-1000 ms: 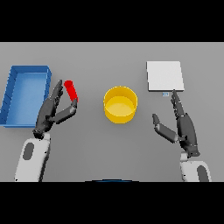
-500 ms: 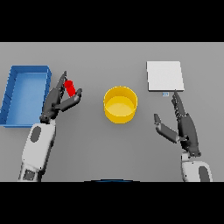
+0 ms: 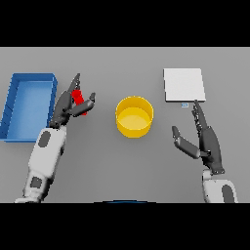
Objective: Pick up the red beaker and tilt it to pour out 1 green nut into yellow bowl. Pick up the yellow bowl and place it on the metallic measuring scale.
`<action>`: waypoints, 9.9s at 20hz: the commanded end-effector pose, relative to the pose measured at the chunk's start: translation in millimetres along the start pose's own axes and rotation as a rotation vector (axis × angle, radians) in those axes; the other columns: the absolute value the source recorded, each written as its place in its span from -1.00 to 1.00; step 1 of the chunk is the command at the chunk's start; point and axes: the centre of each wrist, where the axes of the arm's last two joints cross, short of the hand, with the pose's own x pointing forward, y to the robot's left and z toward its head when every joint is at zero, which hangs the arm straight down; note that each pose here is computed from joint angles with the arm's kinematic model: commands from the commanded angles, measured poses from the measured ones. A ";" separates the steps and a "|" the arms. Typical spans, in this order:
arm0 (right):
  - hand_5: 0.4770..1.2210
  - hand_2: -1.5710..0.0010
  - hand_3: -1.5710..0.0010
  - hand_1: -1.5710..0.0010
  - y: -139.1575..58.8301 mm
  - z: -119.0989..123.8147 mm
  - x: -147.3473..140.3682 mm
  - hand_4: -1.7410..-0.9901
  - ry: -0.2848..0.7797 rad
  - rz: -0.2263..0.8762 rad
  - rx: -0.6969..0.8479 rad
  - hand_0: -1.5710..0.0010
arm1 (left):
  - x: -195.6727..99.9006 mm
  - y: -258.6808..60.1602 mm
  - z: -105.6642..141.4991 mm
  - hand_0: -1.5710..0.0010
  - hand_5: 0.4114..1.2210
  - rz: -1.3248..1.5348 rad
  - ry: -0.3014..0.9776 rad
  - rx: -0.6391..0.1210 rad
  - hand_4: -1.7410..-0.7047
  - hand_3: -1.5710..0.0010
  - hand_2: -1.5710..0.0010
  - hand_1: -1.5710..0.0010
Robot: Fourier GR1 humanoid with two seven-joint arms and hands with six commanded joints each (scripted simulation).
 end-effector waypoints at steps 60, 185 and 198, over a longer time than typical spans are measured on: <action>-0.59 1.00 1.00 1.00 15.6 -3.6 -1.6 0.49 -0.010 0.056 -0.032 1.00 | 161.3 -117.7 -57.5 -1.00 1.00 -2.170 -0.410 -0.641 -0.99 -1.00 -1.00 -1.00; 0.62 -0.11 0.27 -0.28 91.7 -138.0 37.0 -0.50 -0.200 1.339 1.180 -0.33 | 85.4 158.1 42.5 1.00 -0.31 -0.426 0.361 0.254 0.97 1.00 1.00 1.00; 0.98 -0.70 -0.71 -0.96 77.9 -144.9 52.3 -0.97 -0.245 1.295 1.135 -0.96 | 84.4 157.4 44.3 1.00 -0.30 -0.428 0.379 0.248 0.98 1.00 1.00 1.00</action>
